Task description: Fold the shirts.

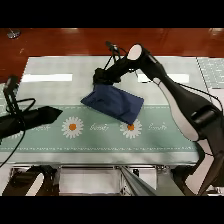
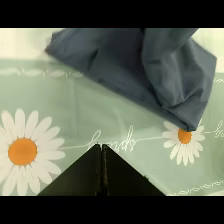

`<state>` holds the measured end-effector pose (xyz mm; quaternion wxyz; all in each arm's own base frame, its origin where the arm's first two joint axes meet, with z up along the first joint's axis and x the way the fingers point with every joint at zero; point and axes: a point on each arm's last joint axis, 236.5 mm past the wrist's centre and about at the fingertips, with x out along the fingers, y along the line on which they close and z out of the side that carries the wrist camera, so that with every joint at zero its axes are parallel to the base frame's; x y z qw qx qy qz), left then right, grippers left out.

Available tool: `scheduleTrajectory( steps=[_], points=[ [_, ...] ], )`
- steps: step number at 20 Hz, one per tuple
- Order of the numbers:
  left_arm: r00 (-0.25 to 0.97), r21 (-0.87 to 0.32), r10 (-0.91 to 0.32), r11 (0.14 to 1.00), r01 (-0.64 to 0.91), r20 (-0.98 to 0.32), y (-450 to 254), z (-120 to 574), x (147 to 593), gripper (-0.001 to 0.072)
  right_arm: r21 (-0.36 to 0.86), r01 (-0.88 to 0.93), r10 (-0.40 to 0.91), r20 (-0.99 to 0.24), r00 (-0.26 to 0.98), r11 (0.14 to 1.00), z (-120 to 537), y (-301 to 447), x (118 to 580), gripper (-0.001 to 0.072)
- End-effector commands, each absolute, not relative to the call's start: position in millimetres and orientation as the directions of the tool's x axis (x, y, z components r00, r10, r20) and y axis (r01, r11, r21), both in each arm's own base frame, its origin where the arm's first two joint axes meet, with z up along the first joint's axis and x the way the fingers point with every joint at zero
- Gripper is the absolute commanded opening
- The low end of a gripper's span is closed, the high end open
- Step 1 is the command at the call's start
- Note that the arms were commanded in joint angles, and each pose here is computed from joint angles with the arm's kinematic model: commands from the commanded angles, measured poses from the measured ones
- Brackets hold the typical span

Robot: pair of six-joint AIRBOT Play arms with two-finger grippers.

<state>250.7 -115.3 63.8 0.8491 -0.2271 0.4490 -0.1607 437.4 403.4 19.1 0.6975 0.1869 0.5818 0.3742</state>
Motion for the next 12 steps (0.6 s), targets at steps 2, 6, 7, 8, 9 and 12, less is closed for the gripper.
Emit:
scheduleTrajectory(
  steps=[2, 6, 7, 8, 9, 12],
  points=[
    [0.542, -0.575, -0.482, 0.818, -0.004, -0.688, -116, 28, 247, 0.0022, 0.789, -0.258, 0.813, -0.582, -0.021, 0.558, 26, 421, 437, 0.0626],
    [0.529, -0.568, -0.475, 0.823, -0.015, -0.703, -115, 20, 251, 0.0022, 0.759, -0.304, 0.783, -0.619, -0.064, 0.576, 91, 312, 435, 0.0625],
    [0.526, -0.568, -0.475, 0.823, -0.018, -0.705, -115, 19, 251, 0.0022, 0.703, -0.338, 0.732, -0.679, -0.057, 0.626, 104, 269, 428, 0.0625],
    [0.524, -0.566, -0.475, 0.824, -0.018, -0.707, -115, 18, 252, 0.0023, 0.609, -0.363, 0.643, -0.765, -0.035, 0.705, 108, 224, 421, 0.0625],
    [0.523, -0.566, -0.474, 0.824, -0.02, -0.708, -115, 17, 252, 0.0023, 0.477, -0.346, 0.511, -0.86, 0.006, 0.808, 106, 172, 413, 0.0626],
    [0.512, -0.564, -0.473, 0.826, -0.027, -0.717, -114, 12, 252, 0.0023, 0.331, -0.125, 0.349, -0.92, 0.177, 0.935, 85, 86, 396, 0.0626]
  ],
)
